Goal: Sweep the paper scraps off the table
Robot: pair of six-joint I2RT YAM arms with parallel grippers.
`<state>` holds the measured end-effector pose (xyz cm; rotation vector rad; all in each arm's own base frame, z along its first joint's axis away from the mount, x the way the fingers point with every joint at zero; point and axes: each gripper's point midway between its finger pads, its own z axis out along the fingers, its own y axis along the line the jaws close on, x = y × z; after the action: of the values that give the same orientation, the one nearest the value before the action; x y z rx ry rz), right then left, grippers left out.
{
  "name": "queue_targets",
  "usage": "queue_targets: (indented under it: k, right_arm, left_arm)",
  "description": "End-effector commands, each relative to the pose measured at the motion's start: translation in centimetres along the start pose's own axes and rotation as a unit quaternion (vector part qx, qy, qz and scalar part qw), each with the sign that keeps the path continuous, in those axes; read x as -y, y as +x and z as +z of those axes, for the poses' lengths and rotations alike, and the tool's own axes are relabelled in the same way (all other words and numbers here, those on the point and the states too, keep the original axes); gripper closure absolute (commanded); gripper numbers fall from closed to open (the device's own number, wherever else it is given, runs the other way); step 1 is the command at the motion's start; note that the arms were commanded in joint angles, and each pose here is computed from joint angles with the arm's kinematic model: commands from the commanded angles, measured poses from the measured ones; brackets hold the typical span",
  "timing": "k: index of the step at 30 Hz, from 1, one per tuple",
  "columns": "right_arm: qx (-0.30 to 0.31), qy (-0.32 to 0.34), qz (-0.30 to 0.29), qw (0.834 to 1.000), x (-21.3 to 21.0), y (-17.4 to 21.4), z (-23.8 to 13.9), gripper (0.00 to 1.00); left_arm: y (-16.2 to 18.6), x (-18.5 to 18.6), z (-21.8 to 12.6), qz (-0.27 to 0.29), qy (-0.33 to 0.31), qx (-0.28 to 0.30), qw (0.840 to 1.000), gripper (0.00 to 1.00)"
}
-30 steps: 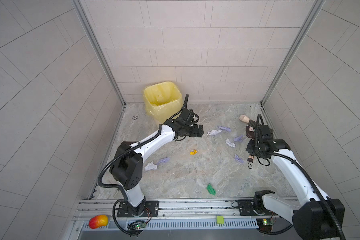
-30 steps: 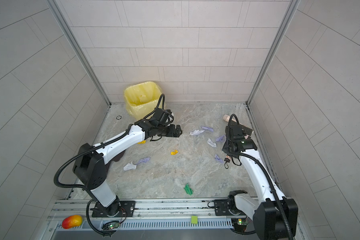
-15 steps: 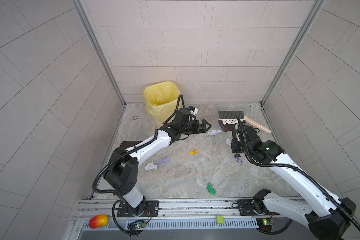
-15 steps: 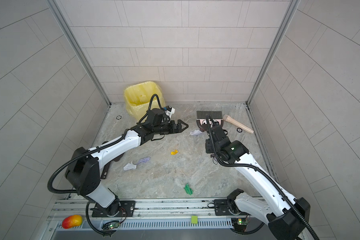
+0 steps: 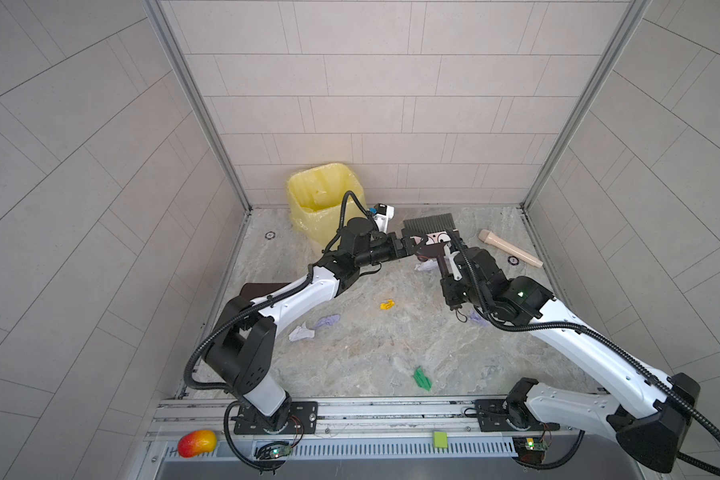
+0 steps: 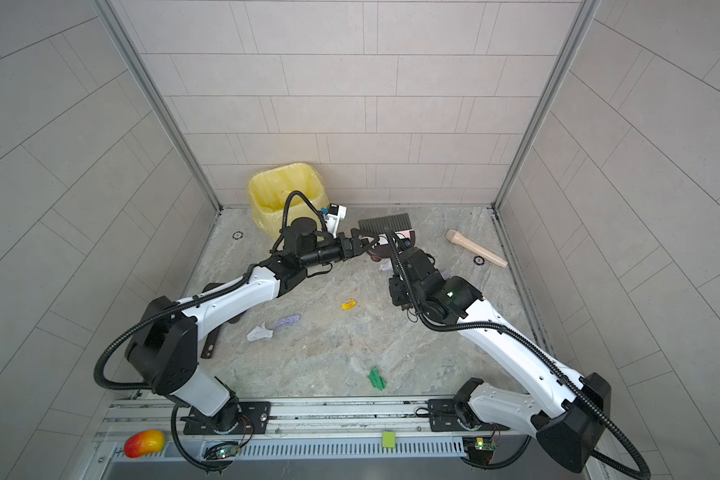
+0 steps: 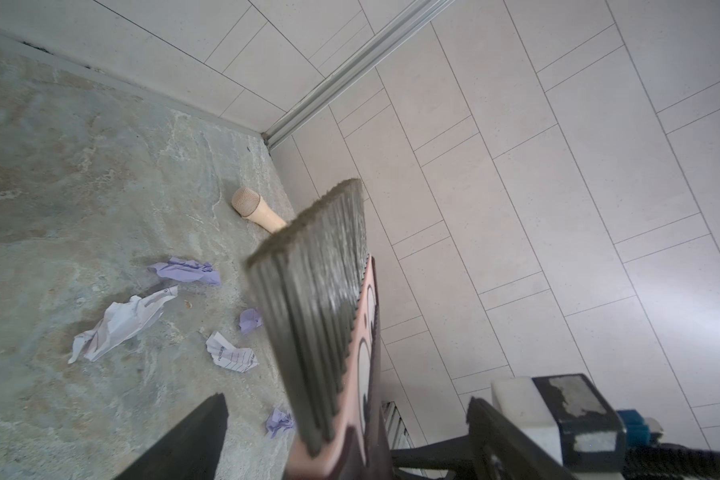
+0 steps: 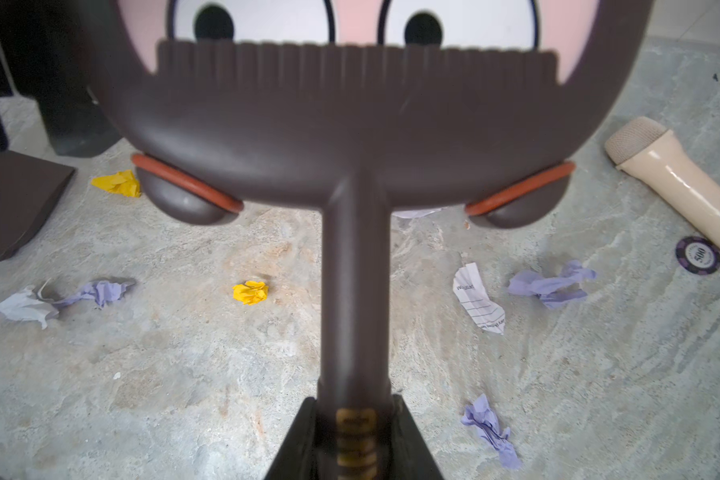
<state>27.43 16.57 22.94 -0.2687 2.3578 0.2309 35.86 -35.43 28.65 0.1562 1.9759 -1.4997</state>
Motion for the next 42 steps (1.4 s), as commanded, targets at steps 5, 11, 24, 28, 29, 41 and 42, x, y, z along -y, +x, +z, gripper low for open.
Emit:
queue_targets:
  k: [5, 11, 24, 28, 29, 41, 42]
  right_arm:
    - [0.038, -0.022, -0.017, 0.999, -1.8, -2.4, -0.7, 1.00]
    - [0.038, -0.026, -0.037, 0.998, -2.5, -2.9, -0.7, 1.00]
    - [0.078, 0.012, -0.032, 0.996, -1.1, -4.6, -1.8, 1.00]
    - [0.123, -0.012, 0.017, 0.992, 0.0, -6.9, -3.4, 0.40]
    - [0.129, -0.027, 0.031, 0.991, 0.0, -7.3, -3.6, 0.30]
    - [0.214, -0.295, 0.233, 0.902, 1.3, -12.9, -7.5, 0.01]
    - [0.218, -0.310, 0.238, 0.894, 1.2, -13.3, -7.8, 0.01]
  left_arm:
    - [-1.0, 2.0, -0.5, 0.009, 0.025, 0.009, 1.000, 0.26]
    - [-0.9, 1.6, -0.5, 0.013, 0.010, 0.004, 1.000, 0.48]
    - [-2.9, 0.6, -2.0, -0.005, -0.028, 0.071, 0.997, 1.00]
    - [-6.0, 1.9, -3.9, -0.016, -0.010, 0.142, 0.990, 1.00]
    - [-6.9, 2.5, -4.3, -0.018, -0.002, 0.157, 0.987, 1.00]
    - [-14.5, 9.5, -8.9, -0.055, 0.130, 0.313, 0.939, 1.00]
    - [-14.8, 10.1, -9.1, -0.058, 0.145, 0.318, 0.935, 1.00]
